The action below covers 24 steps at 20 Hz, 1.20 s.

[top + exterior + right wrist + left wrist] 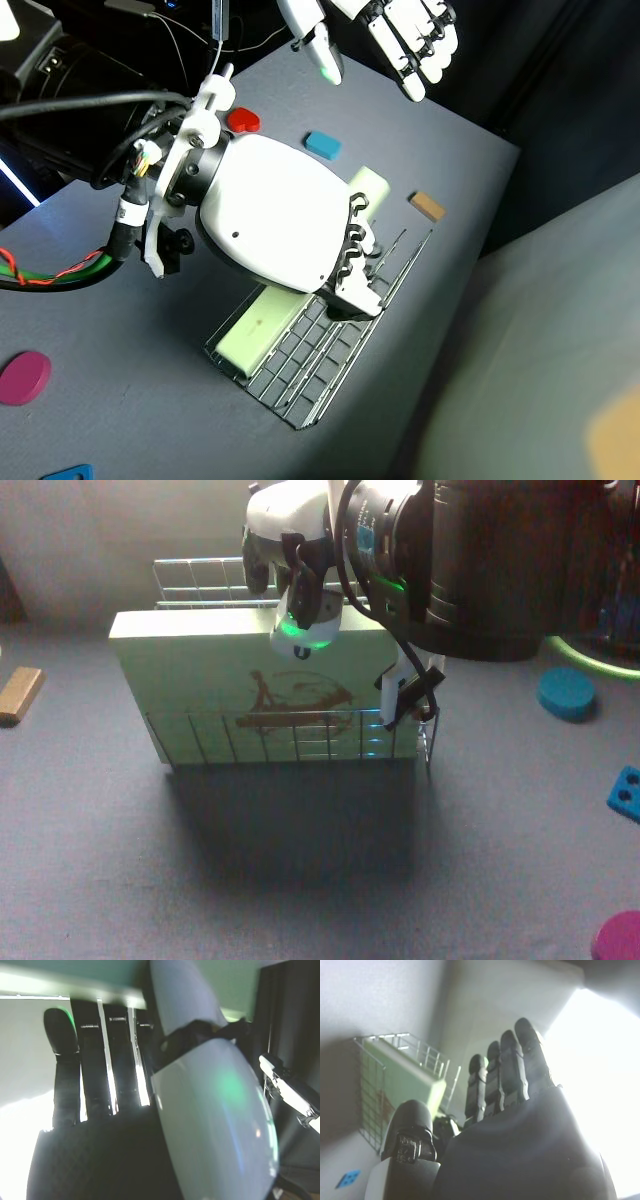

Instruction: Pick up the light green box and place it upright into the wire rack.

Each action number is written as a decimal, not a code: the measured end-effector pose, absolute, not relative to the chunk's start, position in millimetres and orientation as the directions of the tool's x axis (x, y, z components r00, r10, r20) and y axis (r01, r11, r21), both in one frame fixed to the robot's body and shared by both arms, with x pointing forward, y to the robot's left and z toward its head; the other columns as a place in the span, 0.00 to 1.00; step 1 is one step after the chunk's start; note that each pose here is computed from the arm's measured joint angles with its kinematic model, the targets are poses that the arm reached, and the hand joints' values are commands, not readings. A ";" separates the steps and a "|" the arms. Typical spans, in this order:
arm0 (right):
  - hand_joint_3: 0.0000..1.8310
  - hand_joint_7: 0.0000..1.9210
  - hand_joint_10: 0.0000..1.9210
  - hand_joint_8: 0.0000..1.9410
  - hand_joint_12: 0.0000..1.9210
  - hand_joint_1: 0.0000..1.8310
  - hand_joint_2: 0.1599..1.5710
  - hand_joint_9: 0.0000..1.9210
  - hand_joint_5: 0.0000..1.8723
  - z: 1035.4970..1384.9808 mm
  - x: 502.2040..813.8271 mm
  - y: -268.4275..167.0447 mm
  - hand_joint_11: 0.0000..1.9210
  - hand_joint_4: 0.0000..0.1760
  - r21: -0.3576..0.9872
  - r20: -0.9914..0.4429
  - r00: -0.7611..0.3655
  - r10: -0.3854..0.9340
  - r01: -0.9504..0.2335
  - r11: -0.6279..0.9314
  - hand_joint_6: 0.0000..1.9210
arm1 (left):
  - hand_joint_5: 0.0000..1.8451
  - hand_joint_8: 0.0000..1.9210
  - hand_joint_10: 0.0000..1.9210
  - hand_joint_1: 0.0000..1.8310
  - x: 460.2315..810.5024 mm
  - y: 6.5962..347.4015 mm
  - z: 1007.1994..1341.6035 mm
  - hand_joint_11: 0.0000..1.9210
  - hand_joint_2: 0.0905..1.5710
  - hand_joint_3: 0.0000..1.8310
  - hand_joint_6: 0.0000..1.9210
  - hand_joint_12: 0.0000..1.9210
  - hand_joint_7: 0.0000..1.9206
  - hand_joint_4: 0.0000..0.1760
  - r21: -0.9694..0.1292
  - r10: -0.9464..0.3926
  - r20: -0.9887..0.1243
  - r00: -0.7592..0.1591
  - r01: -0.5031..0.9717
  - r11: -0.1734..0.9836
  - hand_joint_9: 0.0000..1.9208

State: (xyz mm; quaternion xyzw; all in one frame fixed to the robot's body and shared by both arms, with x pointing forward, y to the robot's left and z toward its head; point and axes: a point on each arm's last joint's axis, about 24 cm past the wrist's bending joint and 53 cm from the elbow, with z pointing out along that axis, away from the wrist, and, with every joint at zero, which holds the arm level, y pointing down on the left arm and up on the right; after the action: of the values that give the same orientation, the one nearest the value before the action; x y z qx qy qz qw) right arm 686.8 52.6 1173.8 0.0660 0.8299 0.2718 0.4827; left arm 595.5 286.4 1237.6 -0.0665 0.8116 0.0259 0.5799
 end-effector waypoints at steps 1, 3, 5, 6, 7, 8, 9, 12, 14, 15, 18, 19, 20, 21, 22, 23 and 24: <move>0.00 0.32 0.33 0.04 0.76 0.58 0.62 0.18 0.21 1173.8 687.0 52.3 0.00 0.00 0.515 -0.766 -0.525 0.372 -0.153 0.844 0.18 | 0.08 0.00 0.00 0.00 596.6 287.2 1236.6 0.00 0.92 0.00 0.00 0.18 0.05 0.16 -0.040 -0.084 -0.943 -0.322 -0.140 0.989 0.05; 0.00 0.32 0.31 0.02 0.74 0.58 0.60 0.18 0.22 1173.8 687.0 52.4 0.00 0.00 0.515 -0.765 -0.525 0.372 -0.152 0.843 0.13 | 0.08 0.00 0.00 0.00 599.9 287.6 1238.0 0.00 0.92 0.00 0.00 0.18 0.05 0.16 -0.038 -0.080 -0.945 -0.317 -0.138 0.990 0.05; 0.00 0.32 0.31 0.02 0.74 0.57 0.60 0.18 0.22 1174.2 687.0 52.3 0.00 0.00 0.516 -0.765 -0.525 0.372 -0.155 0.842 0.13 | 0.08 0.00 0.00 0.00 602.3 284.2 1237.7 0.00 0.92 0.00 0.00 0.18 0.05 0.16 -0.036 -0.074 -0.946 -0.316 -0.126 0.991 0.05; 0.00 0.32 0.31 0.02 0.74 0.57 0.60 0.18 0.22 1174.9 686.3 51.4 0.00 0.00 0.518 -0.765 -0.526 0.372 -0.158 0.840 0.13 | 0.08 0.00 0.00 0.00 604.4 281.9 1236.4 0.00 0.92 0.00 0.00 0.18 0.05 0.16 -0.042 -0.079 -0.944 -0.320 -0.121 0.992 0.05; 0.00 0.32 0.31 0.02 0.74 0.57 0.60 0.18 0.22 1177.2 685.3 49.8 0.00 0.00 0.522 -0.764 -0.526 0.375 -0.160 0.838 0.13 | 0.08 0.00 0.00 0.00 605.5 281.4 1234.9 0.00 0.93 0.00 0.00 0.18 0.05 0.16 -0.047 -0.084 -0.943 -0.323 -0.122 0.991 0.05; 0.00 0.32 0.31 0.02 0.74 0.57 0.60 0.19 0.22 1181.4 684.5 46.6 0.00 0.00 0.530 -0.760 -0.524 0.384 -0.159 0.833 0.13 | 0.08 0.00 0.00 0.00 608.5 278.9 1234.6 0.00 0.93 0.00 0.00 0.18 0.05 0.16 -0.045 -0.081 -0.943 -0.324 -0.116 0.992 0.05; 0.00 0.32 0.32 0.02 0.76 0.57 0.60 0.20 0.22 1188.1 683.9 44.5 0.00 0.00 0.538 -0.760 -0.519 0.392 -0.162 0.828 0.12 | 0.08 0.00 0.00 0.00 610.6 276.6 1234.6 0.00 0.93 0.00 0.00 0.18 0.05 0.16 -0.041 -0.075 -0.943 -0.323 -0.111 0.993 0.05; 0.00 0.37 0.39 0.03 0.83 0.56 0.60 0.22 0.26 1213.1 682.0 35.2 0.00 0.00 0.562 -0.763 -0.492 0.420 -0.182 0.807 0.14 | 0.08 0.01 0.00 0.00 615.4 263.6 1234.4 0.00 0.93 0.00 0.00 0.18 0.06 0.11 -0.054 -0.079 -0.943 -0.324 -0.085 0.995 0.05; 0.01 0.42 0.46 0.05 0.85 0.43 0.66 0.25 0.28 1225.6 676.9 25.7 0.05 0.00 0.574 -0.763 -0.481 0.432 -0.197 0.795 0.22 | 0.13 0.02 0.01 0.00 617.9 257.1 1230.3 0.00 0.93 0.00 0.02 0.23 0.13 0.00 -0.078 -0.099 -0.940 -0.326 -0.079 0.994 0.09; 0.01 0.42 0.46 0.05 0.85 0.43 0.66 0.25 0.28 1227.4 673.5 20.6 0.05 0.00 0.578 -0.761 -0.482 0.434 -0.199 0.792 0.22 | 0.13 0.02 0.01 0.00 618.2 254.3 1229.1 0.00 0.93 0.00 0.02 0.23 0.13 0.00 -0.086 -0.106 -0.939 -0.327 -0.075 0.993 0.09; 0.00 0.48 0.57 0.13 0.91 0.31 0.71 0.30 0.31 1237.2 653.7 0.0 0.15 0.00 0.593 -0.757 -0.482 0.442 -0.222 0.774 0.43 | 0.29 0.07 0.08 0.00 620.0 246.4 1225.2 0.00 0.94 0.00 0.07 0.68 0.31 0.00 -0.082 -0.099 -0.938 -0.332 -0.067 0.994 0.23; 0.00 0.46 0.63 0.29 0.94 0.31 0.72 0.32 0.33 1240.6 647.6 -4.7 0.19 0.00 0.595 -0.759 -0.479 0.441 -0.233 0.770 0.51 | 0.31 0.16 0.30 0.00 620.6 241.3 1225.2 0.00 0.94 0.00 0.15 0.80 0.33 0.00 -0.081 -0.095 -0.938 -0.333 -0.056 0.995 0.22; 0.00 0.50 0.84 0.67 1.00 0.32 0.75 0.43 0.42 1242.0 632.8 -13.0 0.36 0.00 0.588 -0.766 -0.478 0.429 -0.253 0.768 0.71 | 0.33 0.75 0.88 0.06 623.0 217.7 1225.9 0.22 0.95 0.00 0.63 0.99 0.32 0.00 -0.094 -0.091 -0.939 -0.333 -0.007 0.996 0.25; 0.00 0.51 0.87 0.72 1.00 0.32 0.76 0.45 0.43 1240.6 630.8 -12.8 0.40 0.00 0.587 -0.766 -0.481 0.426 -0.255 0.768 0.74 | 0.34 0.84 0.95 0.08 623.0 215.9 1225.7 0.26 0.95 0.00 0.72 1.00 0.34 0.00 -0.099 -0.095 -0.938 -0.334 -0.004 0.995 0.27; 0.00 0.51 0.87 0.72 1.00 0.32 0.76 0.45 0.43 1240.6 628.5 -12.1 0.40 0.00 0.587 -0.767 -0.482 0.423 -0.260 0.767 0.74 | 0.34 0.84 0.95 0.08 622.4 213.2 1225.7 0.26 0.95 0.00 0.72 1.00 0.34 0.00 -0.101 -0.095 -0.938 -0.334 0.000 0.995 0.27; 0.01 0.54 0.99 0.83 1.00 0.32 0.82 0.52 0.46 1233.3 624.2 -11.2 0.51 0.00 0.580 -0.767 -0.494 0.410 -0.260 0.772 0.80 | 0.41 0.97 1.00 0.16 620.2 210.7 1225.5 0.39 0.94 0.00 0.92 1.00 0.44 0.00 -0.106 -0.099 -0.937 -0.335 0.001 0.994 0.42; 0.01 0.54 0.99 0.83 1.00 0.32 0.82 0.52 0.46 1229.5 622.6 -10.9 0.51 0.00 0.577 -0.767 -0.499 0.405 -0.258 0.775 0.80 | 0.41 0.97 1.00 0.16 619.3 209.4 1225.3 0.39 0.94 0.00 0.92 1.00 0.44 0.00 -0.106 -0.099 -0.937 -0.336 0.002 0.994 0.42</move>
State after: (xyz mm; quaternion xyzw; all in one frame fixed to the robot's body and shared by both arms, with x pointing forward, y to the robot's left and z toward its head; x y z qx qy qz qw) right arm 622.6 -10.9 1229.5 0.0459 0.7994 0.3322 0.4985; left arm 619.3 209.4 1225.3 -0.0298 0.8162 -0.0440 0.5754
